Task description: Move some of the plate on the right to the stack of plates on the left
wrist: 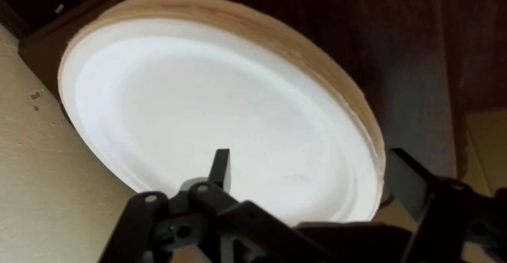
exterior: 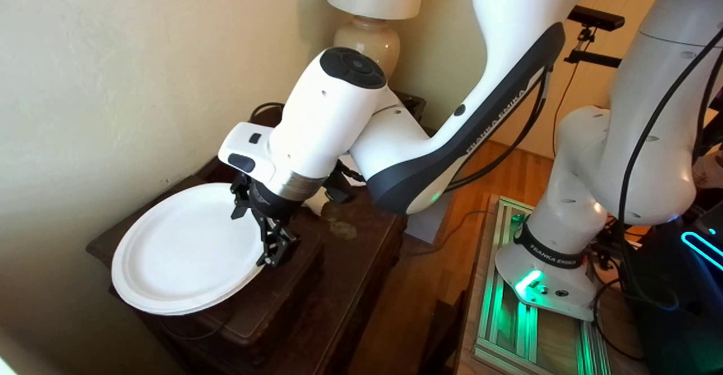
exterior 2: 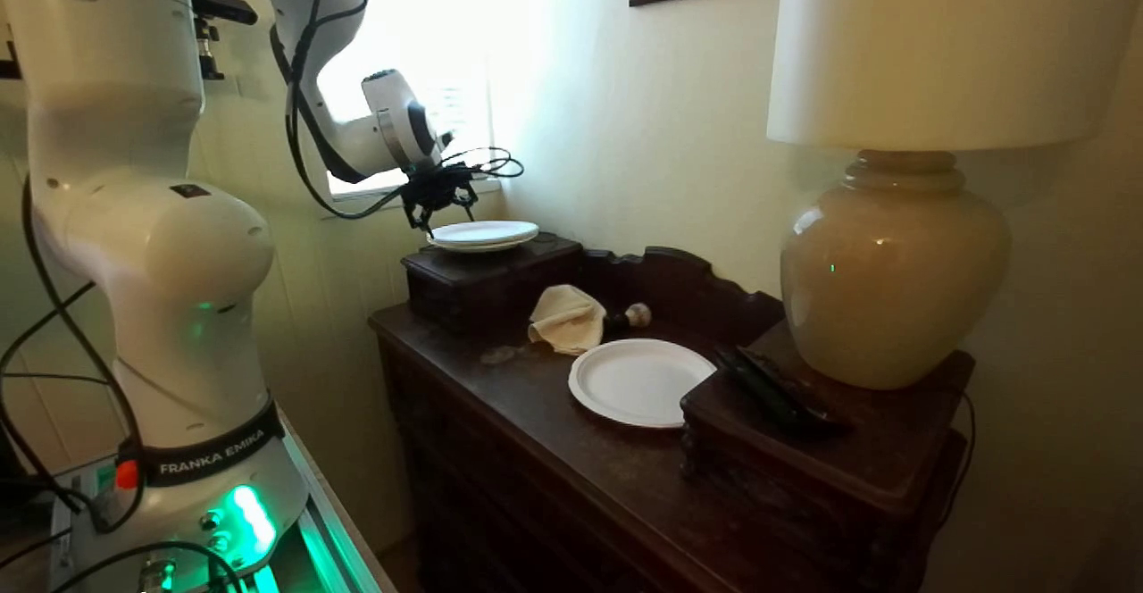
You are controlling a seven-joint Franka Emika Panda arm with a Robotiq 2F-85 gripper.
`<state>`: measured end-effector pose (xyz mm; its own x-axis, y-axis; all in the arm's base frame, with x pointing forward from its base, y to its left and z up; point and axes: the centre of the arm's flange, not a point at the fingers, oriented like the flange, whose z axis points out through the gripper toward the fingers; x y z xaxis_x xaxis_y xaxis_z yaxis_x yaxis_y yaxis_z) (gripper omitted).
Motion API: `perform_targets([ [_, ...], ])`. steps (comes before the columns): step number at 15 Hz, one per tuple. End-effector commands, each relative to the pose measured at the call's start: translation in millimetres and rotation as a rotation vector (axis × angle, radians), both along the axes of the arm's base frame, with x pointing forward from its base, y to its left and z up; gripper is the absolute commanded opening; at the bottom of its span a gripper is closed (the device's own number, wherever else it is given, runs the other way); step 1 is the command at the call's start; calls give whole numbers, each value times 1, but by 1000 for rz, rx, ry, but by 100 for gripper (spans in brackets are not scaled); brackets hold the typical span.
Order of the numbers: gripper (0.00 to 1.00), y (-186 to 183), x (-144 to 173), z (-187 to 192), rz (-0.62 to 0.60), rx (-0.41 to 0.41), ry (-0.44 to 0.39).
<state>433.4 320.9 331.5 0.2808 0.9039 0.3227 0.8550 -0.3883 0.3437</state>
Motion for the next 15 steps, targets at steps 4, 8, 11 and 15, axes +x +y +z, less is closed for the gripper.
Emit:
perform_targets([
  [4,100,9,-29,26,0,137,67],
  [8,100,13,-67,78,-32,156,127],
  [11,100,-1,-93,110,-111,112,159],
  [15,100,-41,-135,146,-277,97,222],
])
